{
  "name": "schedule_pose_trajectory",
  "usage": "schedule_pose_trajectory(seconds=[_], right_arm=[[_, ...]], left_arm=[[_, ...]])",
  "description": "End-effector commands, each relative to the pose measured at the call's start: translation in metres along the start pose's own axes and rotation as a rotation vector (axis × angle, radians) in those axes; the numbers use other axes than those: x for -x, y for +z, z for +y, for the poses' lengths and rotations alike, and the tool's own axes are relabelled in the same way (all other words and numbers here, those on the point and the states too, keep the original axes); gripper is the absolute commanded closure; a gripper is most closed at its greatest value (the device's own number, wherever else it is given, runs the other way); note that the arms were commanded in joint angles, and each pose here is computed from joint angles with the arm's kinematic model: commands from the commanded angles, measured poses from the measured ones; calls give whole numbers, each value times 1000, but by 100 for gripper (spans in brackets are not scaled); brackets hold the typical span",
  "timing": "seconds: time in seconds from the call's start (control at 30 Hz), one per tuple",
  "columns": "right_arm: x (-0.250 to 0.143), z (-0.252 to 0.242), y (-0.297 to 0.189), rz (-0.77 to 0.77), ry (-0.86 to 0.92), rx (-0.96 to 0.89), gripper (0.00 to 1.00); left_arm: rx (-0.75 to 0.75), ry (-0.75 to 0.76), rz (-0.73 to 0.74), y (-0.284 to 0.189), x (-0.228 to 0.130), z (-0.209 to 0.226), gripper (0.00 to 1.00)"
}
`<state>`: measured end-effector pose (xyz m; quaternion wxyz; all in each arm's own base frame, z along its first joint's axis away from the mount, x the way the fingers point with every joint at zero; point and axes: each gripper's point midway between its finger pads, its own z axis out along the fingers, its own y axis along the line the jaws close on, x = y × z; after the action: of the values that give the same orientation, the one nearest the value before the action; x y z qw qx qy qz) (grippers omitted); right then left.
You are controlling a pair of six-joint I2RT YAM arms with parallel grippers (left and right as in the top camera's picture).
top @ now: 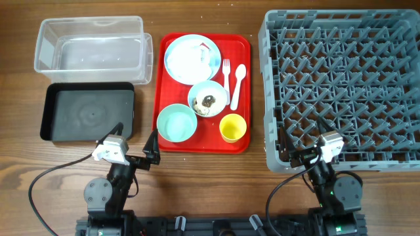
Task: Sort waste into correct bins and load items into the dishwasher rack
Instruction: 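Reach the left gripper to the tissue on the light-blue plate and grasp it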
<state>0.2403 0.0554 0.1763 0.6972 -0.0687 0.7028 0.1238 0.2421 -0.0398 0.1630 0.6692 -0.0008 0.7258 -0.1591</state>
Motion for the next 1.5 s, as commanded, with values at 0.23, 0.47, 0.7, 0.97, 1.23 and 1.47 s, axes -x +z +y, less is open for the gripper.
schedule_pose_trajectory(seconds=[0.23, 0.47, 0.7, 0.97, 1.23, 1.47], right_arm=[[98, 47, -20, -178, 2, 232, 0], [158, 49, 15, 191, 98, 215, 0], [120, 34, 84, 576, 198, 161, 0], [43, 24, 103, 843, 275, 112, 0], [38, 20, 99, 869, 267, 90, 0], [36, 20, 97, 880, 271, 87, 0]], left_arm=[[-294, 16, -132, -18, 66, -62, 0], [-272, -75, 293, 28, 121, -75, 0], [-161, 76, 885, 158, 92, -77, 0], [-96, 121, 912, 291, -14, -57, 0], [-11, 121, 1114, 297, -133, -41, 0], [71, 28, 1194, 286, -162, -34, 58]])
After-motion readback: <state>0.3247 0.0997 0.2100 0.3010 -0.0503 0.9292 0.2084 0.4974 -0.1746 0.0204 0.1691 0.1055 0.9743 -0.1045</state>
